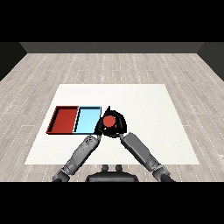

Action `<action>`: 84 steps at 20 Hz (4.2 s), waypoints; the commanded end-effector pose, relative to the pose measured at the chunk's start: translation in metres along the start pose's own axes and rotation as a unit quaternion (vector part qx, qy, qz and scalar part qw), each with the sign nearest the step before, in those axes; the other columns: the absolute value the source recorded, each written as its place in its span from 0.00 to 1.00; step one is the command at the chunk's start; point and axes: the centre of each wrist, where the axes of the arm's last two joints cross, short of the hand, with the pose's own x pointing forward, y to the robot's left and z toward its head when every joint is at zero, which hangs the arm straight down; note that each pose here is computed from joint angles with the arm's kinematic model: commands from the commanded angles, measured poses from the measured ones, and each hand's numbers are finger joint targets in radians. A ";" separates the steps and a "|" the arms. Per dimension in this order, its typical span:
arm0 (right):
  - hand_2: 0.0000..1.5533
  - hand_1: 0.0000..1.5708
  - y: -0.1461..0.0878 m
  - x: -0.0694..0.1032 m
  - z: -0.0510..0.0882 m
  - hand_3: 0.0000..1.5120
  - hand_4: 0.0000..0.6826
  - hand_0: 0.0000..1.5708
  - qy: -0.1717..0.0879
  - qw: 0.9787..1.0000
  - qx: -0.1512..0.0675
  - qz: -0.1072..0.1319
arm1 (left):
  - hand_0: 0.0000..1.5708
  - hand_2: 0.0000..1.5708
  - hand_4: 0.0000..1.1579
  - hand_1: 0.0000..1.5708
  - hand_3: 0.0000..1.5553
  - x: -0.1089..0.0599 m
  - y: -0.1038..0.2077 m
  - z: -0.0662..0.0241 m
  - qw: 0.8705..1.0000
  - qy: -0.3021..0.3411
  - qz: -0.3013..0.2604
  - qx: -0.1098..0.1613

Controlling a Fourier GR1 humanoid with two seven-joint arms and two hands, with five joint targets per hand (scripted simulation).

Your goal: Pick the red can and put it in the red box

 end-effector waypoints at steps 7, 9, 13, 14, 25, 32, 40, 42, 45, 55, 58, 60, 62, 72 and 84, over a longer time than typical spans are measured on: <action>0.95 0.97 0.015 0.019 0.001 0.93 0.77 0.97 -0.004 1.000 0.013 -0.015 | 0.58 0.61 0.65 0.58 0.44 0.007 -0.027 -0.0065 0.999 0.002 -0.026 0.026; 0.94 0.96 0.007 0.011 -0.002 0.93 0.77 0.96 -0.017 1.000 0.015 -0.010 | 0.99 0.94 0.75 0.99 0.89 0.010 -0.023 0.0066 0.999 0.015 -0.017 0.030; 0.93 0.93 0.003 0.006 -0.008 0.92 0.81 0.93 -0.017 1.000 0.017 -0.013 | 1.00 0.98 0.88 1.00 0.94 0.007 -0.007 0.0038 0.999 0.029 -0.027 0.027; 0.93 0.93 0.008 0.003 -0.003 0.92 0.82 0.93 -0.017 1.000 0.014 -0.014 | 1.00 0.98 0.86 1.00 0.93 0.003 -0.029 -0.0031 0.998 0.028 -0.042 0.042; 0.94 0.97 0.023 0.015 -0.008 0.92 0.80 0.97 -0.024 1.000 0.019 -0.007 | 1.00 0.97 0.75 1.00 0.92 0.004 -0.033 0.0067 0.998 -0.001 -0.024 0.065; 0.39 0.49 0.014 0.016 0.000 0.00 0.00 0.49 -0.016 0.998 0.044 -0.051 | 1.00 1.00 0.98 1.00 0.96 0.008 -0.022 -0.0056 0.997 -0.013 -0.012 0.070; 0.00 0.00 -0.008 0.038 0.002 0.00 0.00 0.00 -0.041 0.998 0.032 -0.027 | 1.00 1.00 0.99 1.00 0.96 -0.005 -0.029 0.0052 0.997 -0.008 -0.027 0.076; 0.00 0.00 -0.002 0.032 -0.015 0.00 0.00 0.00 -0.038 0.998 0.037 -0.018 | 1.00 1.00 0.99 1.00 0.96 0.007 -0.008 -0.0139 0.996 -0.027 -0.032 0.074; 0.00 0.00 -0.022 0.013 -0.007 0.00 0.00 0.00 -0.036 0.999 0.023 0.002 | 1.00 1.00 1.00 1.00 0.95 -0.003 -0.007 -0.0060 0.997 -0.007 -0.026 0.078; 0.00 0.00 -0.058 0.117 -0.004 0.00 0.00 0.00 -0.133 0.991 -0.028 0.004 | 1.00 1.00 0.97 1.00 0.96 -0.016 0.003 0.0136 0.995 0.010 -0.017 0.097; 0.00 0.00 -0.073 0.115 0.005 0.00 0.00 0.00 -0.141 0.988 -0.058 0.035 | 1.00 0.99 0.96 1.00 0.93 -0.012 0.032 0.0082 0.994 0.000 -0.031 0.105; 0.00 0.00 -0.083 0.126 0.012 0.00 0.00 0.00 -0.146 0.987 -0.067 0.020 | 1.00 1.00 0.98 1.00 0.94 -0.005 0.029 0.0066 0.993 -0.005 -0.034 0.113; 0.00 0.00 -0.116 0.119 0.006 0.00 0.00 0.00 -0.133 0.986 -0.094 0.017 | 1.00 1.00 0.98 1.00 0.94 -0.007 0.036 0.0272 0.991 -0.011 -0.045 0.124; 0.00 0.00 -0.186 0.062 0.057 0.00 0.00 0.00 -0.058 0.985 -0.145 0.075 | 1.00 0.99 0.96 1.00 0.92 0.035 0.128 0.0050 0.977 -0.019 -0.138 0.163; 0.00 0.00 -0.194 0.019 0.105 0.00 0.00 0.00 0.011 0.983 -0.164 0.078 | 0.98 0.85 0.95 0.98 0.93 0.043 0.215 -0.0245 0.930 0.065 -0.274 0.237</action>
